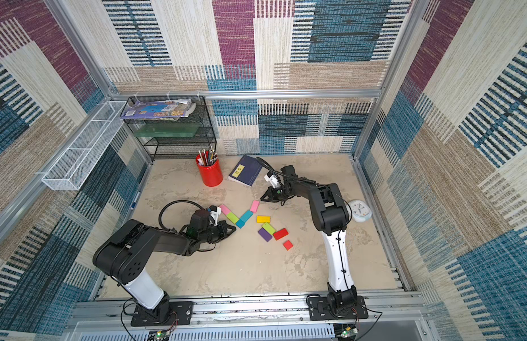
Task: Assemble the letter v with building blocks
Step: Assemble the building block at the center of the board.
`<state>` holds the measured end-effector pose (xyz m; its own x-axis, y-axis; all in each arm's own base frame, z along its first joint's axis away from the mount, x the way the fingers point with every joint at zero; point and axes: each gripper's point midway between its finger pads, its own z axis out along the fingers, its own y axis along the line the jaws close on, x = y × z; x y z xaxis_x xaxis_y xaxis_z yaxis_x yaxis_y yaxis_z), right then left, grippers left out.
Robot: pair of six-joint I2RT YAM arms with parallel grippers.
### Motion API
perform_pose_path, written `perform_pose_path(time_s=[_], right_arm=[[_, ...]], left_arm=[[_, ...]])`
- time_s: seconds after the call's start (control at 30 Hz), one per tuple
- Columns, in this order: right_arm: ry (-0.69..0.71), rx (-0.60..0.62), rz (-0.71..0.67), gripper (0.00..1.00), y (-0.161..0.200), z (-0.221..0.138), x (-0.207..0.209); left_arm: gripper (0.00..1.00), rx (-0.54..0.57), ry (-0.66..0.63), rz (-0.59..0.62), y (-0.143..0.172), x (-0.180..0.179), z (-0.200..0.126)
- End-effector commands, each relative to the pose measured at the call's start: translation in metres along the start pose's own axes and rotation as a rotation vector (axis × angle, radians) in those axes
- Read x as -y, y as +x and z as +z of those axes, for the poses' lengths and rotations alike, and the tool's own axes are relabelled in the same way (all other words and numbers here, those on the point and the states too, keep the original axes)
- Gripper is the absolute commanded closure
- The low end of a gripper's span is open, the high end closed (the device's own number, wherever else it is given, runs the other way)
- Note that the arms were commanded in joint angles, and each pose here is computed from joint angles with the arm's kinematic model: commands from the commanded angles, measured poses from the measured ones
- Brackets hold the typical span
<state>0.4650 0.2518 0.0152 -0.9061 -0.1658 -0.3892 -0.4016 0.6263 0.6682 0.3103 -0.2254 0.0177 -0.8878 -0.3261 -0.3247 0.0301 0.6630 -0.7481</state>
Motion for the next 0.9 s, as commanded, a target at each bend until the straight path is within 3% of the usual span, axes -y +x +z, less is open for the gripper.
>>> perform_pose_path(time_s=[0.0,0.4,0.87], right_arm=[[0.235,-0.126,0.079,0.96,0.038,0.003,0.051],[0.069,-0.148,0.048,0.96,0.048,0.016,0.028],[0.056,-0.151,0.065,0.96,0.065,0.014,0.023]], left_arm=[[1.0,-0.071,-0.142,-0.054,0.023,-0.036,-0.002],[1.0,-0.072,-0.135,-0.066,0.026,-0.037,-0.002],[1.0,-0.072,-0.141,-0.066,0.028,-0.04,-0.003]])
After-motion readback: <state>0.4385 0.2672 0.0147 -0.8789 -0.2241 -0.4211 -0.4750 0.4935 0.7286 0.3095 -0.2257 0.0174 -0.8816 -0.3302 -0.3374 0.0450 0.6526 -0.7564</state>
